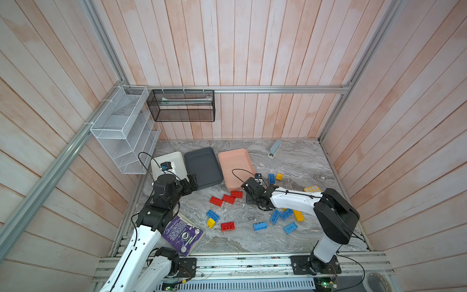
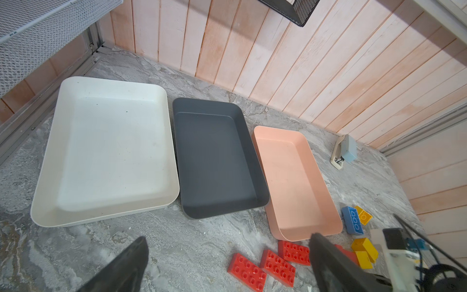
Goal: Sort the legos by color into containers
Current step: 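Carry the red brick into the pink tray and release it with the right gripper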
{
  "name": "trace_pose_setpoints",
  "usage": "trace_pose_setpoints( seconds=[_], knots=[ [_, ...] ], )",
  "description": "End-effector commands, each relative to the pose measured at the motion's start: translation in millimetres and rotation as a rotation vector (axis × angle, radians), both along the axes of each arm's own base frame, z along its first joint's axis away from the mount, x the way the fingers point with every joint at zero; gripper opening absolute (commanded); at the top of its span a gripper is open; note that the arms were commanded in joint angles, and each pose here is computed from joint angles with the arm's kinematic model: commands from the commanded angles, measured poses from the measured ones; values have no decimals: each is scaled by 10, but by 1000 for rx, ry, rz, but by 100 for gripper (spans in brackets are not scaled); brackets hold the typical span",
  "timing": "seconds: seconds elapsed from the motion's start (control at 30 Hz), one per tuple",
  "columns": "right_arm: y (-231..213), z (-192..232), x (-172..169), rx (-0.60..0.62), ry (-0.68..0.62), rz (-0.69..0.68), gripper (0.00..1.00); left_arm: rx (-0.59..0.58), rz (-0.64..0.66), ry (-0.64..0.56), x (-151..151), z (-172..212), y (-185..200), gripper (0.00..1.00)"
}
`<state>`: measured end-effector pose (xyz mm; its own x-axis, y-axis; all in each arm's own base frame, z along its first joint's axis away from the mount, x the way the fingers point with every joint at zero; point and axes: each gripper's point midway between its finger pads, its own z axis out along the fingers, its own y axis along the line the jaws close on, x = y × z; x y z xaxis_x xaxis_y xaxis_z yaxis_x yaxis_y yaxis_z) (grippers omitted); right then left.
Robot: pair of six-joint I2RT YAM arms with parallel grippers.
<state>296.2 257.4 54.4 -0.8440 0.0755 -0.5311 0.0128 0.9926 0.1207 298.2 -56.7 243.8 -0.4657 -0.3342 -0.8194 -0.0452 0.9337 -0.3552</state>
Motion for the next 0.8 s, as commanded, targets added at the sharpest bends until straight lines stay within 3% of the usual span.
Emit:
trace_pose_setpoints(
  seconds=[0.0, 0.47, 0.77],
  knots=[
    [29, 261, -84, 34, -19, 47, 18, -7, -37, -3, 3, 16, -73, 100],
    [434, 1002, -170, 176, -60, 320, 16, 27, -31, 98, -94, 133, -29, 100],
    [539, 1315, 110, 241, -85, 392, 16, 49, -17, 134, -189, 14, 26, 100]
  ],
)
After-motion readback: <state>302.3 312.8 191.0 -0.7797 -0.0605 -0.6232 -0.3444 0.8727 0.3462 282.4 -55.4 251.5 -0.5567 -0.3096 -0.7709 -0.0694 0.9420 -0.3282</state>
